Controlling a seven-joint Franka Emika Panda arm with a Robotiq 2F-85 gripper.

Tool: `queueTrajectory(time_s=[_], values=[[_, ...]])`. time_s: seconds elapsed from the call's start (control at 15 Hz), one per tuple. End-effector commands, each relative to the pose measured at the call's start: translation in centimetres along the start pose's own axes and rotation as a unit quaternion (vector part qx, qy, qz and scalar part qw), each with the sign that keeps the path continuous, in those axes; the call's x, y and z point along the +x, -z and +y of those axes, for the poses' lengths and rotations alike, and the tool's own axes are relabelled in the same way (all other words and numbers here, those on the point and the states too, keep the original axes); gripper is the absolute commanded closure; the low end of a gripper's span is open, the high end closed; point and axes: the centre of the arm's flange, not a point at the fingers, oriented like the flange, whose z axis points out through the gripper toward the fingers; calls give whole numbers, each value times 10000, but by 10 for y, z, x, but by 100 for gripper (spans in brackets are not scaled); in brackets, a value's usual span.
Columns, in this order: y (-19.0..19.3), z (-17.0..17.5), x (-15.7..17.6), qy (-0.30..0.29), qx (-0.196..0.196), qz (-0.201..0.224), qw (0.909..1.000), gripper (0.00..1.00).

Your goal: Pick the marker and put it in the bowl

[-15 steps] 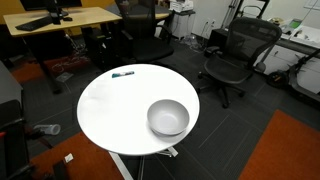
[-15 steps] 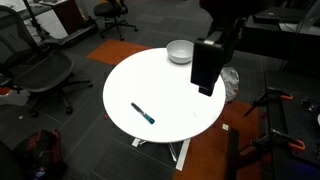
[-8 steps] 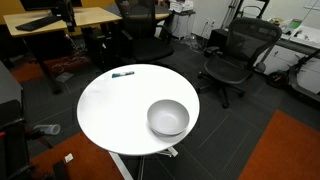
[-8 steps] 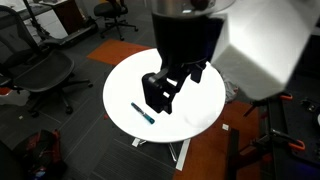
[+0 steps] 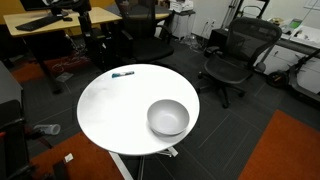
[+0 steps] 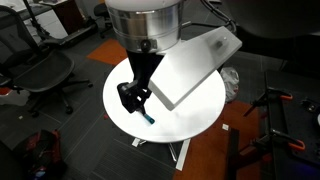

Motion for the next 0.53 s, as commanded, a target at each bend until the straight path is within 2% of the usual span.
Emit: queueTrajectory(time_s=[0.0,0.47], values=[[-16,-9,21,-39,82,104,9999,0],[-54,-22,38,534,58,359,9979,0]])
